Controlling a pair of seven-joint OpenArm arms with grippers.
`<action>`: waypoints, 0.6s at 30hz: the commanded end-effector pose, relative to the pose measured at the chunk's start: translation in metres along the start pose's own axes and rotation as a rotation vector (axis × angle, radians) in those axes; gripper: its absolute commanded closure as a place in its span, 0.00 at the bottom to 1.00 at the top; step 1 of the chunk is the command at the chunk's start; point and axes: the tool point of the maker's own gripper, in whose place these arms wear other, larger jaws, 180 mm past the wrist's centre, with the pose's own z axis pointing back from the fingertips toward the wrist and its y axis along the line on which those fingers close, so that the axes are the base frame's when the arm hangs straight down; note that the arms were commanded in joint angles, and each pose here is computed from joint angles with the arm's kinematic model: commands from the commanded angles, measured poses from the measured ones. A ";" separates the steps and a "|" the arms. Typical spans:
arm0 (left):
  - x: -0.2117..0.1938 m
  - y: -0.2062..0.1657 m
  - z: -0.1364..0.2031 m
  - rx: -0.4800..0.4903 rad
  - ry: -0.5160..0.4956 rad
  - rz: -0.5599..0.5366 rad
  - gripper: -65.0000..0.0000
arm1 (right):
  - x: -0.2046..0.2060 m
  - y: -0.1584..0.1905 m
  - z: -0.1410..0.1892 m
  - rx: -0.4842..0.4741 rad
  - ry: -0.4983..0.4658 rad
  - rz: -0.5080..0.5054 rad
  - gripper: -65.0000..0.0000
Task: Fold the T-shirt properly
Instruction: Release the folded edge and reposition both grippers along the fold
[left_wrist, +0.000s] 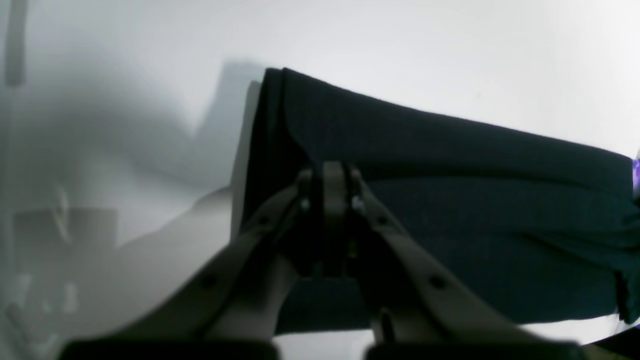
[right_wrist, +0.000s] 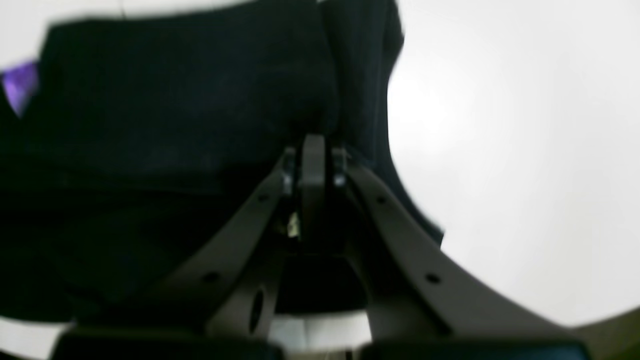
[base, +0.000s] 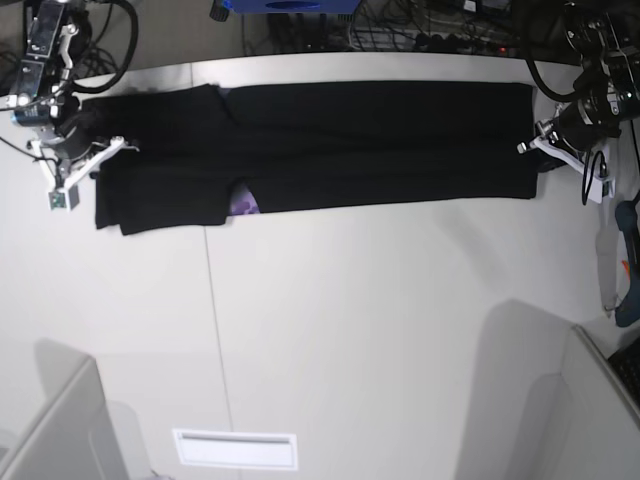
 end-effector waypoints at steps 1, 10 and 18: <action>0.009 0.000 0.005 -0.001 -0.027 -0.023 1.00 | 0.011 -0.005 0.006 -0.015 -0.043 0.016 1.00; -0.002 0.003 0.005 0.007 0.001 -0.021 1.00 | 0.009 -0.004 0.004 -0.011 -0.035 0.016 1.00; -0.011 0.022 0.006 0.116 0.028 -0.065 1.00 | -0.004 -0.001 0.003 -0.008 0.016 -0.005 1.00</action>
